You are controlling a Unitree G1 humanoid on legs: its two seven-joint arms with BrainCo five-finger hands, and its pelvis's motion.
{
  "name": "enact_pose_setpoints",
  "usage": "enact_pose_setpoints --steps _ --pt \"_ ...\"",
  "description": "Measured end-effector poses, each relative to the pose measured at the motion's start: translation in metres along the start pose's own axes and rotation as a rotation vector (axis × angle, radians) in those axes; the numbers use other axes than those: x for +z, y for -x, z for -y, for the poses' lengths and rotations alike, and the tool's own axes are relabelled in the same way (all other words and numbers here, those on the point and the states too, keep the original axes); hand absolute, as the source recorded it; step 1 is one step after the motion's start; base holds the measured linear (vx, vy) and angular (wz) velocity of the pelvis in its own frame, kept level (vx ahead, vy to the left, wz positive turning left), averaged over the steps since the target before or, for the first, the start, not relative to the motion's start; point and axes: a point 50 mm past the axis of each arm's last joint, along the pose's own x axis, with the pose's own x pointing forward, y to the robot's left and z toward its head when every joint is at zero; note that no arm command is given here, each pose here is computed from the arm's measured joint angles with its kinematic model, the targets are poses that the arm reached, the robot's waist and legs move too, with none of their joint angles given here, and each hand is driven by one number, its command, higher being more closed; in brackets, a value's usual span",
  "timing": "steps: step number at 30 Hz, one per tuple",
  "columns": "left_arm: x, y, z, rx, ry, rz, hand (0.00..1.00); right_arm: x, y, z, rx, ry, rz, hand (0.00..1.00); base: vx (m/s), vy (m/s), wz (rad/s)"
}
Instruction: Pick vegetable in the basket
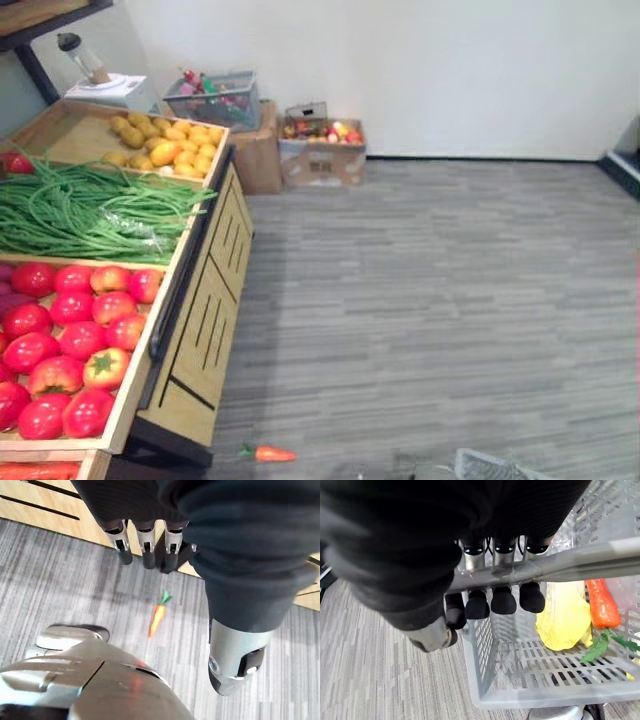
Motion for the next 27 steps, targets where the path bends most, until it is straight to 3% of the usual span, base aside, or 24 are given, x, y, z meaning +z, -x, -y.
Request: enact_pose_setpoints --steps 2,9,18,27 --pt "0.0 0.0 -0.001 0.006 0.015 -0.003 0.0 -0.003 0.002 -0.007 0.019 -0.005 -0.01 1.0 0.35 -0.114 0.35" --pt "0.005 0.002 0.02 -0.023 0.093 0.001 0.0 0.001 -0.002 0.02 -0.078 -0.045 -0.001 1.0 0.27 -0.114 0.33" --pt "0.016 0.001 0.017 -0.003 0.149 0.043 0.0 -0.001 0.0 0.007 -0.049 -0.06 0.005 1.0 0.07 -0.061 0.24" --pt "0.005 0.002 0.015 0.035 0.156 0.005 0.0 -0.001 0.0 0.008 -0.055 -0.084 0.005 1.0 0.02 0.155 -0.01"
